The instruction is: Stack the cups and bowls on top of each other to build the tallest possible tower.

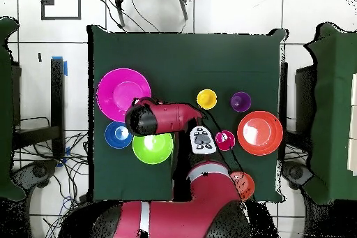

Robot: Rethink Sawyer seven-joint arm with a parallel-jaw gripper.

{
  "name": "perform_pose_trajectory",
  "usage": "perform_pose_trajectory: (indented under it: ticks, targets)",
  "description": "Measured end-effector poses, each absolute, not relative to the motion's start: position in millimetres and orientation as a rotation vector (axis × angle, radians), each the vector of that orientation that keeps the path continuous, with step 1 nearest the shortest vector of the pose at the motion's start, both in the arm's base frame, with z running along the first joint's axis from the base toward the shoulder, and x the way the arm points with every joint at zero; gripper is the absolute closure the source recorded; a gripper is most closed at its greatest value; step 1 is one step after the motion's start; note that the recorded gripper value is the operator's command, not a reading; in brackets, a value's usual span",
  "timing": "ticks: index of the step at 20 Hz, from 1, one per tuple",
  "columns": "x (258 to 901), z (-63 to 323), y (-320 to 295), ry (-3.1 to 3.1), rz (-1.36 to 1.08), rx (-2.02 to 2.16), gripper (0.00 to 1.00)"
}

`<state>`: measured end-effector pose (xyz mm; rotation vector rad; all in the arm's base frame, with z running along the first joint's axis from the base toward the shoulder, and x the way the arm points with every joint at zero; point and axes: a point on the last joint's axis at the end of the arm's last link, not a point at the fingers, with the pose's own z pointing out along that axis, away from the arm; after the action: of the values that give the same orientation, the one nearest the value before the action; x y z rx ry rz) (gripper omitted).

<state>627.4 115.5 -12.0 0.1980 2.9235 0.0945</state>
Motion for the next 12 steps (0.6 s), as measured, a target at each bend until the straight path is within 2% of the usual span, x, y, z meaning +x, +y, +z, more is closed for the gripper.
perform_pose_trajectory:
  ticks: [12]
  targets:
    - [630.6,-5.6,114.6,2.913,0.093,0.197,0.00]
